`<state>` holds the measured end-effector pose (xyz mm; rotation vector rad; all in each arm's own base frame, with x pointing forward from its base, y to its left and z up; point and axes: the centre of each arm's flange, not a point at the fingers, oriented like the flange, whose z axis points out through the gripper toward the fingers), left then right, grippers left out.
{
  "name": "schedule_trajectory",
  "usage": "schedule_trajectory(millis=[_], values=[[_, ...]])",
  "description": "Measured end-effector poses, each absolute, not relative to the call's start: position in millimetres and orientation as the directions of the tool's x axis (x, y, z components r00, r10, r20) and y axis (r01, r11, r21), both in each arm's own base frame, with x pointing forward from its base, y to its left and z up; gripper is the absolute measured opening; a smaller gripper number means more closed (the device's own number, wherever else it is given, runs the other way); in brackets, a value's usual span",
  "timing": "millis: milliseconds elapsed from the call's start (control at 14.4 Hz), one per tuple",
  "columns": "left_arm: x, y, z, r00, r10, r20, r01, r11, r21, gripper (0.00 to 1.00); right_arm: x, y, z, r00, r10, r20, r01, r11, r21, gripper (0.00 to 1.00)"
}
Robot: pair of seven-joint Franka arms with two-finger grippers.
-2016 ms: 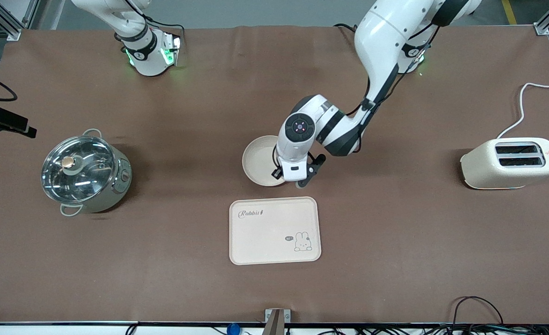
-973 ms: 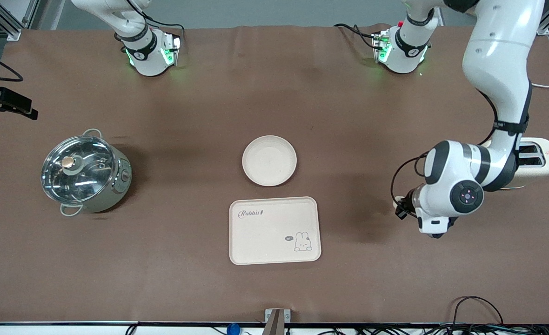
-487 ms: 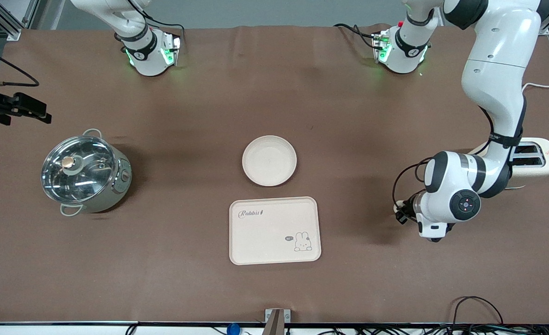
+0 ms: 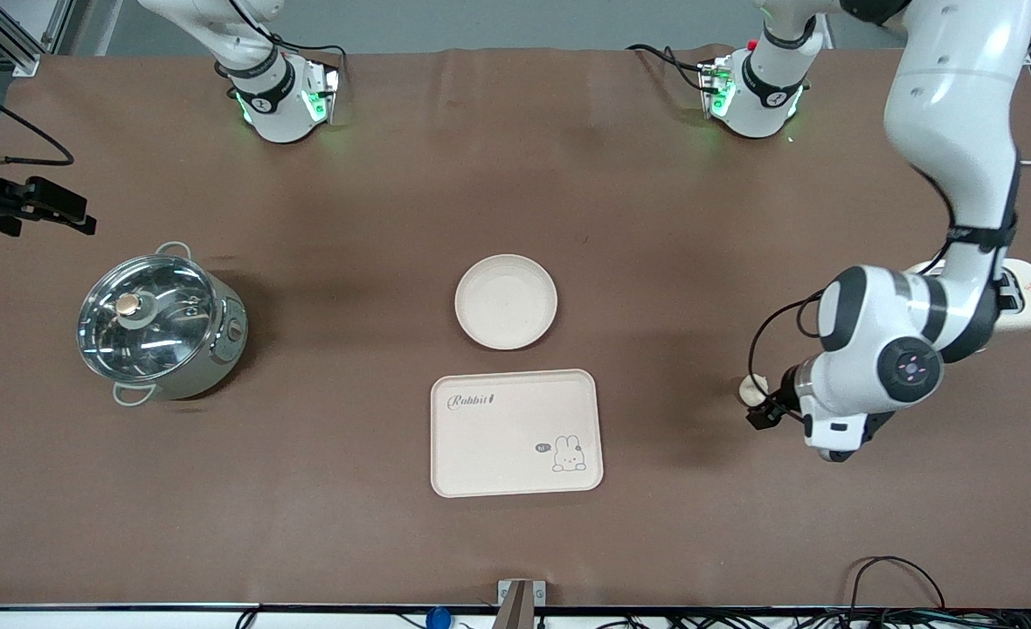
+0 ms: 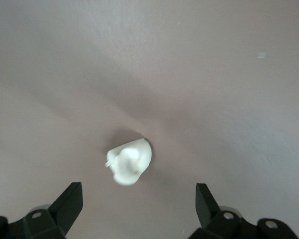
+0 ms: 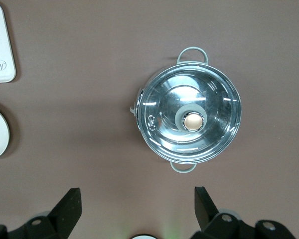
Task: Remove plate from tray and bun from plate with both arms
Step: 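Lift the bun with the left gripper and carry it toward the toaster, then lower the bun beside the toaster, open the left gripper, withdraw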
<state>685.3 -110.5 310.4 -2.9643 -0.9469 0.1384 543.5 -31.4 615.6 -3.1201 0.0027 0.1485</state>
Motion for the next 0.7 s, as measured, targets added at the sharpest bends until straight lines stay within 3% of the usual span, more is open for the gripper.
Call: schedule_trajectory(millis=[348,695], values=[[661.4,-103.7,452.9,0.948,0.319,0.016,0.319,-0.948,-0.018,1.0,540.5,-40.7,621.8,0.996,-0.027,-0.083,-0.029,-0.999,-0.015,1.0],[613.8,-84.6,566.4,0.977,0.207,0.052,0.209,-0.977,-0.044,1.0,534.0,-56.8,627.0,0.993,-0.056,-0.104,-0.058,-0.998,-0.017,1.0]])
